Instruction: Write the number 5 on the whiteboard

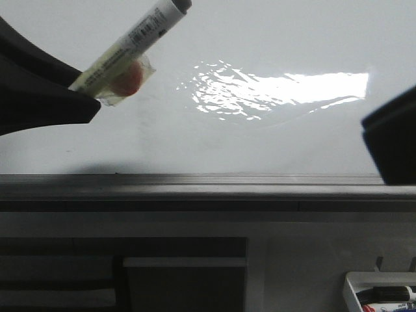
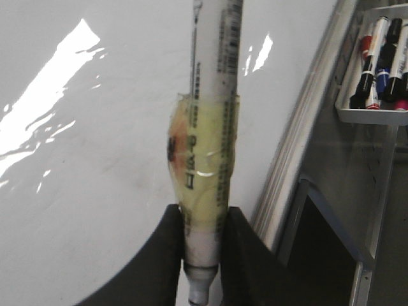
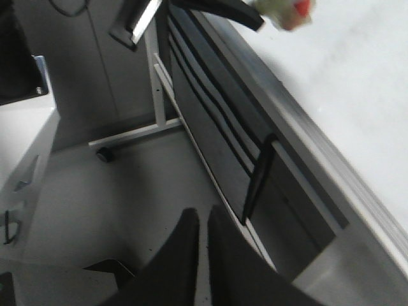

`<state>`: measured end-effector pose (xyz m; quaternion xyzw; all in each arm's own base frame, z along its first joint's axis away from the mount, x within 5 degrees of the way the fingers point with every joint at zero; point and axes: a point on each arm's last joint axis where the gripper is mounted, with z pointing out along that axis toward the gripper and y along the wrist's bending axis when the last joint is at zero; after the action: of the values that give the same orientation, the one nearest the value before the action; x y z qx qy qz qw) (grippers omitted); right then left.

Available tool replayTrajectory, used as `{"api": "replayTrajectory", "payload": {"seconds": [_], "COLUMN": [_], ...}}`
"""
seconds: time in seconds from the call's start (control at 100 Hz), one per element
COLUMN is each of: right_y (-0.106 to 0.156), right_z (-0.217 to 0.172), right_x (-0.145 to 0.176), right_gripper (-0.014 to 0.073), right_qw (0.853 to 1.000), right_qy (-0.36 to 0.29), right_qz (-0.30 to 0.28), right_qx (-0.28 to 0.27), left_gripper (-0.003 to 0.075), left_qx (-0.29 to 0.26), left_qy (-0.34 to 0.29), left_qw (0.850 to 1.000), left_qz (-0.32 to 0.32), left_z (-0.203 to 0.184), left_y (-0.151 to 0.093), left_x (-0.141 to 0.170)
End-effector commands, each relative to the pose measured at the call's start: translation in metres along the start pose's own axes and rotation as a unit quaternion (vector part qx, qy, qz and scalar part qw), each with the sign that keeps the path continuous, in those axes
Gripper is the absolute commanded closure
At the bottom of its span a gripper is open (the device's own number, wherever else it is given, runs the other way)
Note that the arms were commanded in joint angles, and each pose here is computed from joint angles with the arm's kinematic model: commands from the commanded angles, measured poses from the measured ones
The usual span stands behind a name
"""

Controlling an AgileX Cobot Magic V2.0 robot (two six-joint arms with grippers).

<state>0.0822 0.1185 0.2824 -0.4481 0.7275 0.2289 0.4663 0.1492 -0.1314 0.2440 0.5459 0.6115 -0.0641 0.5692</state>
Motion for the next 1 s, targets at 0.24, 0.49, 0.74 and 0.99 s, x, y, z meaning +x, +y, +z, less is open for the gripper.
{"api": "replayTrajectory", "payload": {"seconds": [0.24,0.49,0.74,0.99], "right_y": [-0.013,-0.017,-0.018,-0.022], "right_z": [0.017,0.057,0.039,0.024], "right_x": [-0.080,-0.089,-0.112,-0.115], "right_gripper": [0.0262,0.0262,0.0262,0.0262], "right_qw": [0.989,0.994,0.989,0.990], "right_qy": [-0.143,-0.098,-0.140,-0.134], "right_qz": [0.014,0.049,0.045,0.017], "right_qx": [0.035,0.025,0.025,0.034], "left_gripper": [0.0741,0.0741,0.0741,0.0741], "left_qx": [0.022,0.028,0.038,0.046], "left_qy": [-0.118,-0.123,-0.111,-0.140], "left_qw": [0.992,0.991,0.993,0.989], "left_qz": [0.050,0.048,0.031,0.029], "left_z": [-0.005,-0.005,-0.006,-0.007], "left_y": [-0.002,-0.005,-0.010,-0.013], "left_x": [-0.027,-0.026,-0.019,-0.022]}}
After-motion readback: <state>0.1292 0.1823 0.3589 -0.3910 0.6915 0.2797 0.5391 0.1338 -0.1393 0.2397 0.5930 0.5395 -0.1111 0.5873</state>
